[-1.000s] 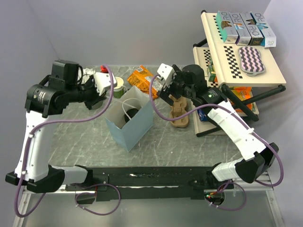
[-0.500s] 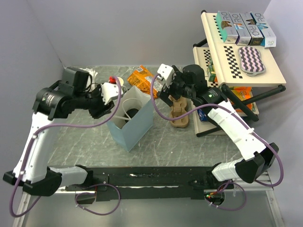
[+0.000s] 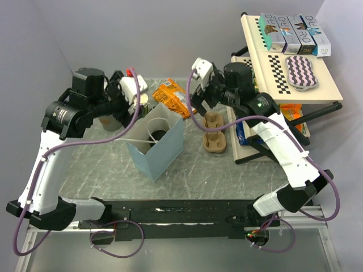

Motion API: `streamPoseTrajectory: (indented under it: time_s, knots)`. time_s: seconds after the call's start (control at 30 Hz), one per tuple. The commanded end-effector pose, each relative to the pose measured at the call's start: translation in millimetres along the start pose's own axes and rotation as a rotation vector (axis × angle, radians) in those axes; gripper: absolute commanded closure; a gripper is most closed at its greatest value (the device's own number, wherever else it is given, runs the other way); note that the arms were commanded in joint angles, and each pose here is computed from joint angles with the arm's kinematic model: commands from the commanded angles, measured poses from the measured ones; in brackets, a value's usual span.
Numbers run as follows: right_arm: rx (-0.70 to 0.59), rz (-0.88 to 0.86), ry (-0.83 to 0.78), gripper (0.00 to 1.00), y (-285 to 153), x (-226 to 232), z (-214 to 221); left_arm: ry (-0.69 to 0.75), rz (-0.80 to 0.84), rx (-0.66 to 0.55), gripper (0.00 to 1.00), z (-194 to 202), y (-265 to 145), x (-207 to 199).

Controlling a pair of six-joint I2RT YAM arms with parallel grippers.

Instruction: Pack the takeout coffee

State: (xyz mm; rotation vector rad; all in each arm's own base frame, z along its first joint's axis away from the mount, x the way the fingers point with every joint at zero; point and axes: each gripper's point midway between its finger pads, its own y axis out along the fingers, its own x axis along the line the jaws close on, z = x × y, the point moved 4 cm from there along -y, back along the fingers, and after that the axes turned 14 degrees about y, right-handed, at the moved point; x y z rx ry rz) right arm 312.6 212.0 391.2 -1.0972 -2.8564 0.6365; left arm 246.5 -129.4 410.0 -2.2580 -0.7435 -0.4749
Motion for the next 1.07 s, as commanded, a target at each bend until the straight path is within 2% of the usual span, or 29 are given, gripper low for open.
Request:
streamPoseTrajectory:
  time_s: [0.0, 0.13, 0.3, 0.33, 0.4, 0.53, 0.8, 1.03]
  knots:
    - [-0.109, 0.161, 0.147, 0.0, -12, -20, -40, -0.147, -0.304, -0.191, 0.01, -40, -7, 60]
    - [-0.205, 0.336, 0.279, 0.0, -9, -41, -66, -0.33, -0.506, -0.267, 0.01, -40, -12, 103]
    - [-0.339, 0.423, 0.294, 0.0, -18, -54, -108, -0.575, -0.737, -0.312, 0.01, -2, -33, 155]
    - [-0.359, 0.427, 0.294, 0.0, -21, -54, -112, -0.616, -0.769, -0.344, 0.01, 0, -36, 162]
    - [-0.414, 0.435, 0.292, 0.0, -22, -54, -120, -0.666, -0.829, -0.334, 0.01, 17, -39, 170]
    - [-0.493, 0.422, 0.234, 0.0, -28, -41, -124, -0.785, -0.831, -0.358, 0.01, 38, -37, 178]
    - [-0.478, 0.484, 0.187, 0.0, -18, -33, -121, -0.776, -0.868, -0.333, 0.01, 51, -42, 179]
    - [-0.465, 0.468, 0.157, 0.0, -9, -28, -124, -0.739, -0.892, -0.324, 0.0, 51, -50, 176]
